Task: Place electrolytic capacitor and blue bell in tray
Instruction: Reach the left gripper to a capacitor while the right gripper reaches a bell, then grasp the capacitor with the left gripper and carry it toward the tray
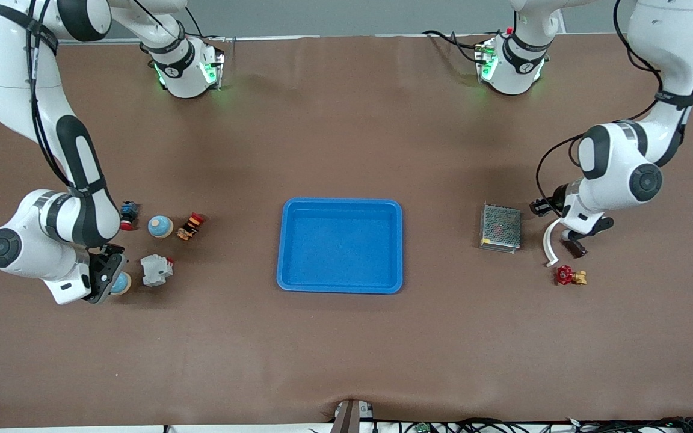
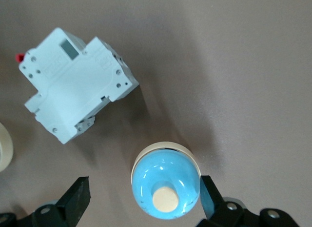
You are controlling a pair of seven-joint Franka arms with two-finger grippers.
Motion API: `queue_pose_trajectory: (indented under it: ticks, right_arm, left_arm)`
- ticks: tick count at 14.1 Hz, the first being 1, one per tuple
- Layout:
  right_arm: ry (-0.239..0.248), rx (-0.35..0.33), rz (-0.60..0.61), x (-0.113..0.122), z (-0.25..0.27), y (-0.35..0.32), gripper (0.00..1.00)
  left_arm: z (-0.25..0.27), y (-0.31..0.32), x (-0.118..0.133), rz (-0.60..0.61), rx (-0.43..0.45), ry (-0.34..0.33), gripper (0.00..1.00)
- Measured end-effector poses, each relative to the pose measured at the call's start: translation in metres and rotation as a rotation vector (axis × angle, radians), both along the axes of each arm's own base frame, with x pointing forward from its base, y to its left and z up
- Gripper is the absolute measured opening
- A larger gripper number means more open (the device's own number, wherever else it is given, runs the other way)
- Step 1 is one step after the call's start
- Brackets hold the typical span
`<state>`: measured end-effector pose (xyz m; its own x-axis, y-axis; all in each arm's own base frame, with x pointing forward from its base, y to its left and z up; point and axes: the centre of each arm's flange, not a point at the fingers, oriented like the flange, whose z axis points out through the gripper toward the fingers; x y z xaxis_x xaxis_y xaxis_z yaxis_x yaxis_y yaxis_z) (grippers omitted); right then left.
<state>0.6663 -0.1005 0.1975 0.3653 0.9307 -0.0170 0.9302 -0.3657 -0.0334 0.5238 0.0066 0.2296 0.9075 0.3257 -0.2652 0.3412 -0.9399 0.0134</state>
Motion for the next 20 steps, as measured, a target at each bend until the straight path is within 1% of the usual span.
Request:
queue_pose_trajectory:
  ticks: [2,3,5,8,10,13,16,20]
  right_arm:
    - [-0.002,0.005,0.004,-0.001,-0.005,-0.004,1.0]
    - [-0.001,0.005,0.005,-0.001,-0.006,-0.004,1.0]
    - [-0.004,0.004,0.006,0.0,-0.007,-0.004,1.0]
    - [-0.008,0.003,0.006,0.0,-0.008,-0.004,1.0]
    - [-0.015,0.001,0.006,0.001,-0.009,-0.004,1.0]
    - [-0.015,-0.001,0.008,0.0,-0.015,-0.004,1.0]
    - [-0.022,-0.002,0.014,0.001,-0.018,-0.005,1.0]
    - [-0.027,0.005,0.022,0.0,-0.023,-0.006,1.0]
  left_arm:
    - [0.041,-0.016,0.022,0.019,0.003,0.008,0.34]
    - [0.06,-0.029,0.034,0.034,0.007,-0.001,0.34]
    - [0.085,-0.067,0.053,0.07,0.018,-0.04,0.34]
    - [0.103,-0.15,0.08,0.164,0.026,-0.083,0.34]
    - [0.1,-0.207,0.09,0.23,0.028,-0.085,0.34]
    - [0.081,-0.278,0.091,0.319,0.038,-0.06,0.34]
    - [0.065,-0.352,0.09,0.395,0.035,-0.049,0.34]
    - [0.028,-0.409,0.071,0.431,0.039,-0.031,0.34]
